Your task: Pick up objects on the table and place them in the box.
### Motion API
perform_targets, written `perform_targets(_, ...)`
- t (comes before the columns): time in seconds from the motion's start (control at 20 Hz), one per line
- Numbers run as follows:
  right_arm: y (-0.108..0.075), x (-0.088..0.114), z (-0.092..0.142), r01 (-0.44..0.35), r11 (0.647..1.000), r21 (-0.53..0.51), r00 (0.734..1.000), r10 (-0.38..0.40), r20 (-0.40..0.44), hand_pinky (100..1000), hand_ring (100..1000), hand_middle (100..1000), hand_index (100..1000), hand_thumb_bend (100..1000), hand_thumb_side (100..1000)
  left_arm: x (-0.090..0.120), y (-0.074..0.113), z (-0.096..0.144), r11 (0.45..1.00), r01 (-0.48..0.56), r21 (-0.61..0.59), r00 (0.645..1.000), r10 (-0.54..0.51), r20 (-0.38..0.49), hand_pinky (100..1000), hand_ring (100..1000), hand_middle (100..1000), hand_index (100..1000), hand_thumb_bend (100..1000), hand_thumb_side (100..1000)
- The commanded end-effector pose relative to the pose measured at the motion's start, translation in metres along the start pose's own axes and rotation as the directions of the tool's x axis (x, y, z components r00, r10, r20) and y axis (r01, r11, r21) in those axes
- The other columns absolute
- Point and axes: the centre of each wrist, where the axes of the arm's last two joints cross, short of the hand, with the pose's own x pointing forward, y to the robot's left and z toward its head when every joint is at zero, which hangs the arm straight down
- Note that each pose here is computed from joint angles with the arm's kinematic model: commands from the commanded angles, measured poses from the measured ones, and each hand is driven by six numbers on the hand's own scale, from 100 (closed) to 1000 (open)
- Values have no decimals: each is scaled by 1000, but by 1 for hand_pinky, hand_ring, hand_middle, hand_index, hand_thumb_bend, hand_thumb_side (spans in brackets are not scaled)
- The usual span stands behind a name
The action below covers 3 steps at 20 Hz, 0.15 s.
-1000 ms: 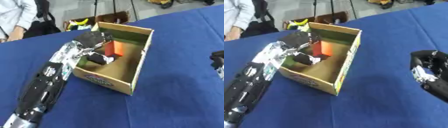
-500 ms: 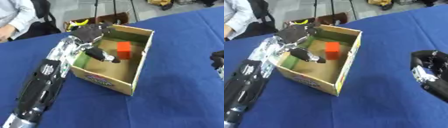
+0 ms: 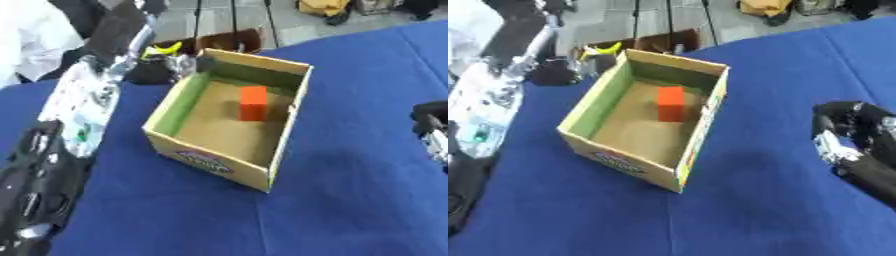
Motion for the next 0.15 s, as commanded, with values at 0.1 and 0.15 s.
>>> perform_targets(0.1, -3, 11, 0, 9, 999, -34, 999, -8, 40, 844, 822, 517, 726, 108, 375, 3, 42, 18, 968, -184, 172, 981, 193, -36, 524, 687, 754, 986, 728, 1000)
perform_targets(0.15, -3, 11, 0, 11, 999, -41, 999, -10, 42, 843, 822, 517, 726, 108, 376, 3, 46, 27, 944, -244, 221, 965, 259, -39, 483, 650, 718, 976, 799, 1000)
